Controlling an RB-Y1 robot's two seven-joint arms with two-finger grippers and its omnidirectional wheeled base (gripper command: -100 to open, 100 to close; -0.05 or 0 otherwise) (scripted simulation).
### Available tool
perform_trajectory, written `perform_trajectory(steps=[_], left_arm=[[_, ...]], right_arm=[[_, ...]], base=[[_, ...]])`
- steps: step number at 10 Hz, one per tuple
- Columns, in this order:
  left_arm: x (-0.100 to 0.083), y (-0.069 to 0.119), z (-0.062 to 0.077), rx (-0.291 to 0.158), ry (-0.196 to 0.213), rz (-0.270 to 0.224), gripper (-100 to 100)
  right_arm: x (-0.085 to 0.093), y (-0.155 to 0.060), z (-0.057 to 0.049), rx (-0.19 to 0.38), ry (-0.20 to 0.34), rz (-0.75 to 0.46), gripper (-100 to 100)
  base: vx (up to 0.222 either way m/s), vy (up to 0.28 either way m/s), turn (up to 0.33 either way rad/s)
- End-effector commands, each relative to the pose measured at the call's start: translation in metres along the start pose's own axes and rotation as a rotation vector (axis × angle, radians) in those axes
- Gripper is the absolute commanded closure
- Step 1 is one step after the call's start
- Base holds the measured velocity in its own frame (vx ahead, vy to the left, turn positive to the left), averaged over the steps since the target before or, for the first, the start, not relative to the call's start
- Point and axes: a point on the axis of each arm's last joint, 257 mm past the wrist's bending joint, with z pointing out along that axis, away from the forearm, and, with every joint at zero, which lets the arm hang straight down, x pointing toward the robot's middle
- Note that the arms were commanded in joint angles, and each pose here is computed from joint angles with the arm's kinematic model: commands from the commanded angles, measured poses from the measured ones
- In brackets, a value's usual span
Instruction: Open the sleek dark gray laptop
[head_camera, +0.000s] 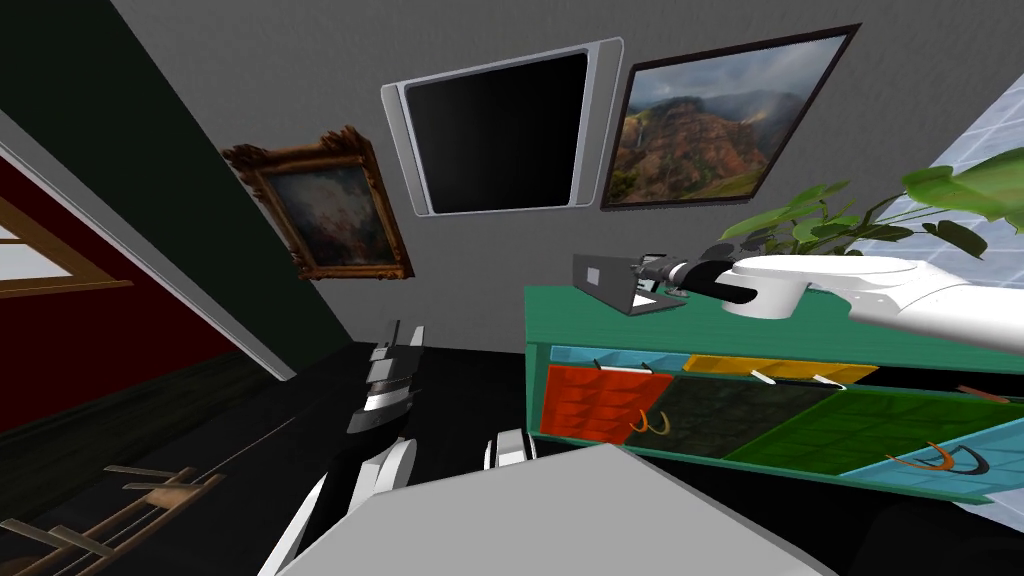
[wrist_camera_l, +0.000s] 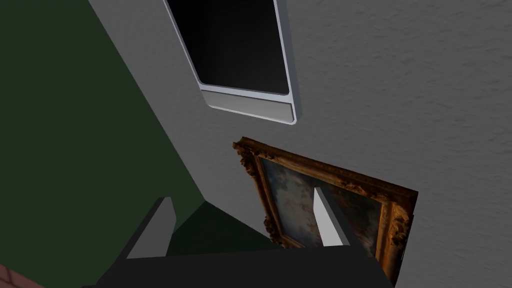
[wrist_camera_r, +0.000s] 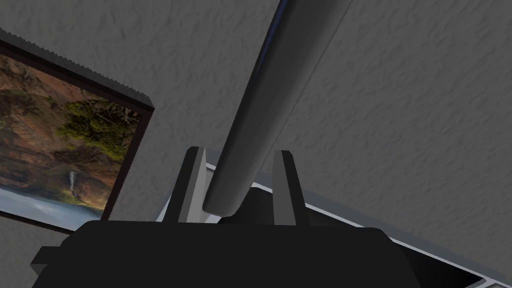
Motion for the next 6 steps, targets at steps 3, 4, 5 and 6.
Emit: perform_trajectory(steps=[3,4,5,6], left_arm=[[0.0,0.0,0.0,0.0,0.0,0.0,0],[0.0,0.0,0.0,0.0,0.0,0.0,0],[0.0,0.0,0.0,0.0,0.0,0.0,0],[0.0,0.0,0.0,0.0,0.0,0.0,0]], right_arm=[[0.026,-0.021,-0.012,0.025,0.011,0.171,100],[0.034,-0.025,-0.016,0.032,0.016,0.212,100],[0.043,-0.029,-0.019,0.039,0.02,0.253,100],[0.052,-0.033,-0.023,0.046,0.023,0.294,100]], base=[[-0.011,-0.048,0.06],[-0.012,-0.066,0.092],[-0.006,-0.054,0.078],[0.002,-0.065,0.067]])
